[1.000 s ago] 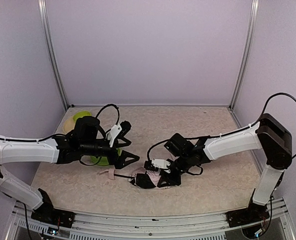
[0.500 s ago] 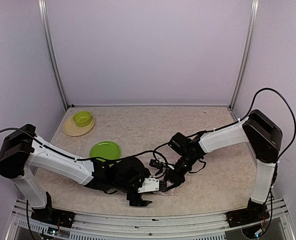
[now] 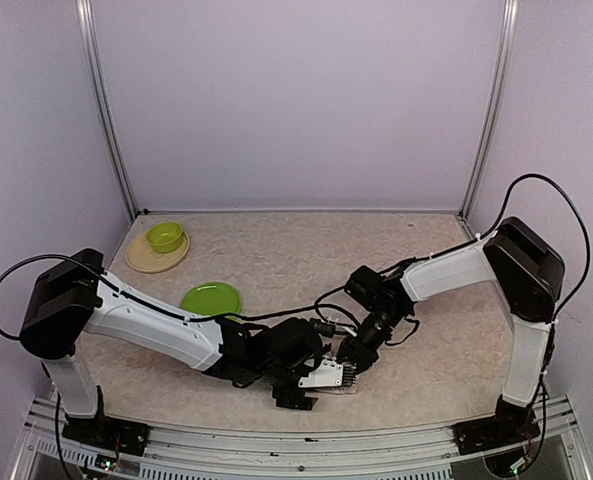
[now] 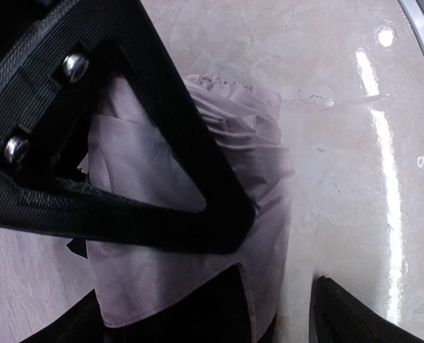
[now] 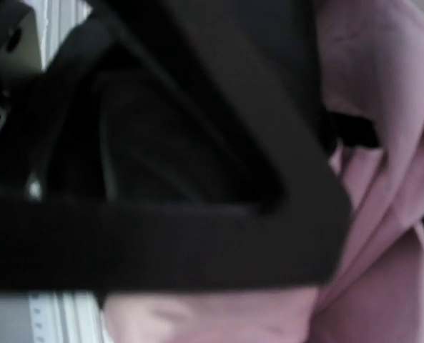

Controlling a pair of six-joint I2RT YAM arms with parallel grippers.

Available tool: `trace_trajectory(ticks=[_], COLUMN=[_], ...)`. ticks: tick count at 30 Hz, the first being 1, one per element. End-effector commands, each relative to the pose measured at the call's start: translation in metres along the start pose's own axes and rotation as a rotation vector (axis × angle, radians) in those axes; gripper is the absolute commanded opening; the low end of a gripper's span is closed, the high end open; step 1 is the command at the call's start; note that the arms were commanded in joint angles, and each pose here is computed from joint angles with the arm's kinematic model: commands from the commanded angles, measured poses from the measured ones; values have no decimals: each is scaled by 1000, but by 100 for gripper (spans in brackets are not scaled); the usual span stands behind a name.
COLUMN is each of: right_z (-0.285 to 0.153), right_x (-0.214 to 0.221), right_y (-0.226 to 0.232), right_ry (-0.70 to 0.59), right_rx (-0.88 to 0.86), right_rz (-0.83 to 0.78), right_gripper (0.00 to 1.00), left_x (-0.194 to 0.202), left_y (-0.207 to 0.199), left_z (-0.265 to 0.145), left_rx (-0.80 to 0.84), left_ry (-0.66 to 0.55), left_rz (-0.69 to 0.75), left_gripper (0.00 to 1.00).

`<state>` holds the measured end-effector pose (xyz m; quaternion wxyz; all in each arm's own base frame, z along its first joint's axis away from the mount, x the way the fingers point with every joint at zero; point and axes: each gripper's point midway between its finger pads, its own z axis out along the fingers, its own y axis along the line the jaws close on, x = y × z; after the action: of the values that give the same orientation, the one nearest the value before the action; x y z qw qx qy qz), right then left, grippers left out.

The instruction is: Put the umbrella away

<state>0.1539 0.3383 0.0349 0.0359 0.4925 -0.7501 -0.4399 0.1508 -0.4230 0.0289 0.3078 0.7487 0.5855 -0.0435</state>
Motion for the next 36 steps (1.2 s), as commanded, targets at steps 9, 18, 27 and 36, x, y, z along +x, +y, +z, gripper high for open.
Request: trace_trajectory(ticks=[9, 18, 27, 36], right_z=[-10, -86, -150, -140], right_x=[-5, -45, -52, -51], right_y=[0, -5, -1, 47], right_ry=[-13, -265, -462, -569], right_rx=[-20, 153, 444, 366], right_rz=[69, -18, -246, -527], right_gripper=[0, 56, 64, 66], left_x=[123, 121, 36, 8], left_y=[-95, -96, -1, 63], left_z=[38, 39, -10, -89], left_rx=[352, 384, 354, 353], left_ry=[415, 382, -97, -357], left_rz=[77, -44, -433, -616], left_gripper=[49, 0, 0, 0])
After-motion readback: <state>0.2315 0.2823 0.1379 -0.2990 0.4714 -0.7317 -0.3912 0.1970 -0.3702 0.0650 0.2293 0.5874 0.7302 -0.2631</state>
